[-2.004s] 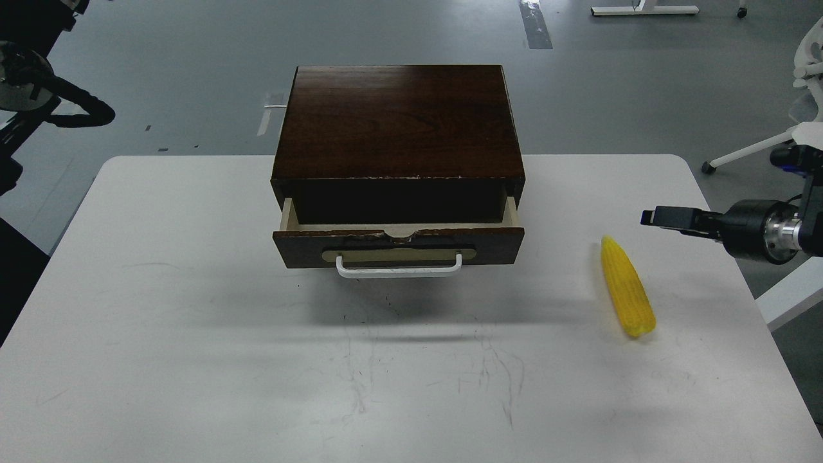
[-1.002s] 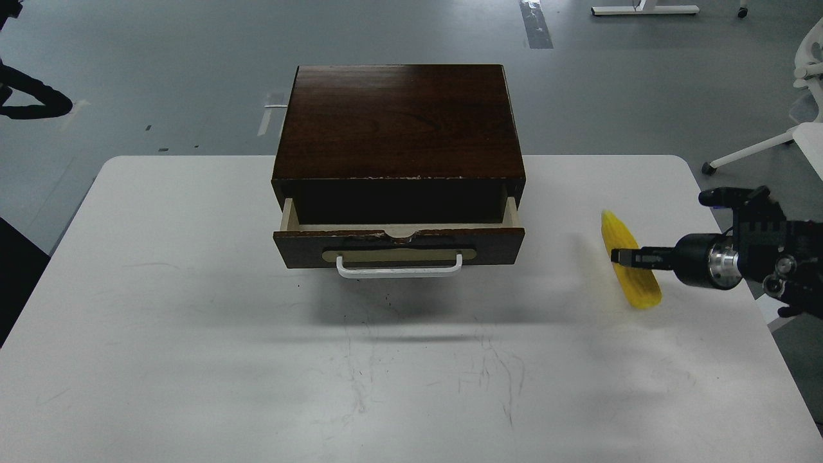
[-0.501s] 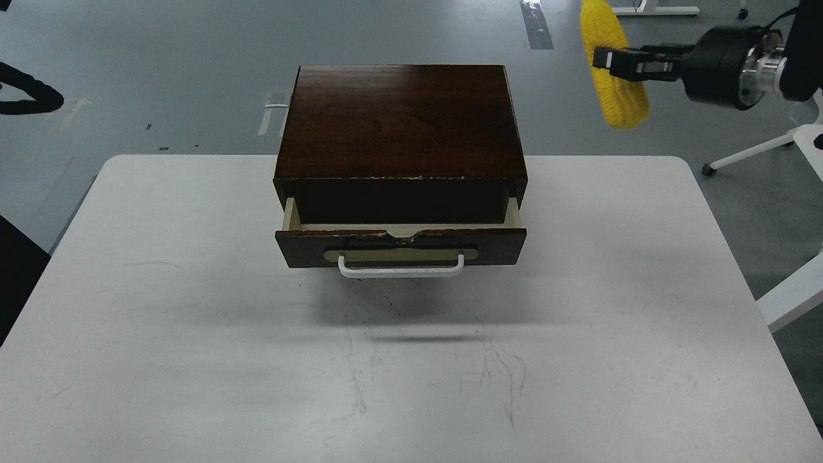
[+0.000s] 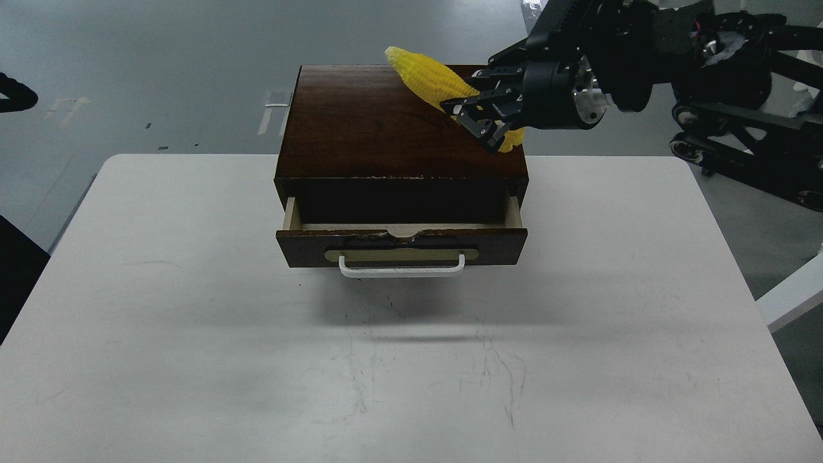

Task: Put corn in drawer with both arms
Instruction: 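Lift the corn cob with the right gripper and carry it over the drawer, then lower the corn cob into the open drawer with the right gripper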

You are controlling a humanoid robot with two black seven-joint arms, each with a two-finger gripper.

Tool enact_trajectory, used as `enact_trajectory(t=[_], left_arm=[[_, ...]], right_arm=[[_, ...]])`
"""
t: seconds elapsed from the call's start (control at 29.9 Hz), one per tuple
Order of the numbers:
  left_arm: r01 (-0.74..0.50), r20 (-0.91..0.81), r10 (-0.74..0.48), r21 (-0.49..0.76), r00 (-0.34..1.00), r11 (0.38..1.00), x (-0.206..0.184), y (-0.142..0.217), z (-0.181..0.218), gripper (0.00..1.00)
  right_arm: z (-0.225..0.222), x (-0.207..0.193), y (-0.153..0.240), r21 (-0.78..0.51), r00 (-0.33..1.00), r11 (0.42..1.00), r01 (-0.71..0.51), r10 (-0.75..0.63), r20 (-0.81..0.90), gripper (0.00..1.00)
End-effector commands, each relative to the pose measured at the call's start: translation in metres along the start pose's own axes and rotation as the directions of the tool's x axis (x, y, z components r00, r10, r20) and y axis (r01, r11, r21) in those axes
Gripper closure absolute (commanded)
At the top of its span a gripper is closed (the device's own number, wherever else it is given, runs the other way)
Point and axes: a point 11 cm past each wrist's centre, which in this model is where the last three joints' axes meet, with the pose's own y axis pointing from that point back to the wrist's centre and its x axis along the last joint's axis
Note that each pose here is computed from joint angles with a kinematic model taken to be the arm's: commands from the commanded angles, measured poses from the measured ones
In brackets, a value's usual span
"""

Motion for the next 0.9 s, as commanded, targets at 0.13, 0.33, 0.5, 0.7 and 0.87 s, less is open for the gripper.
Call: enact_trajectory(t=[0.13, 0.33, 0.5, 0.7, 0.87], left_arm=[[-0.001, 0.004, 0.001, -0.004, 1.000, 1.000, 0.001, 0.001, 0.003, 0.02], [-0.013, 0.022, 0.013, -0.007, 1.000, 1.000, 0.006, 0.005, 0.010, 0.02], [-0.024, 0.036, 0.024, -0.012, 0.999, 1.000, 0.011, 0.008, 0.017, 0.02], [-0.026, 0.038, 0.026, -0.009, 0.999, 1.000, 0.011, 0.010, 0.016, 0.02], [-0.026, 0.035, 0.026, -0.010, 0.999, 1.000, 0.011, 0.009, 0.016, 0.02]], right_arm=[[-0.045, -0.019, -0.034, 0.107, 0.977, 0.988, 0.112, -0.090, -0.194, 1.00], [-0.059, -0.027, -0.045, 0.128, 0.960, 0.981, 0.145, -0.109, -0.257, 1.00], [-0.063, -0.032, -0.048, 0.138, 0.957, 0.977, 0.162, -0.122, -0.262, 0.83], [-0.062, -0.034, -0.048, 0.136, 0.957, 0.976, 0.169, -0.129, -0.260, 0.62], [-0.059, -0.033, -0.048, 0.128, 0.959, 0.978, 0.165, -0.129, -0.251, 0.47]])
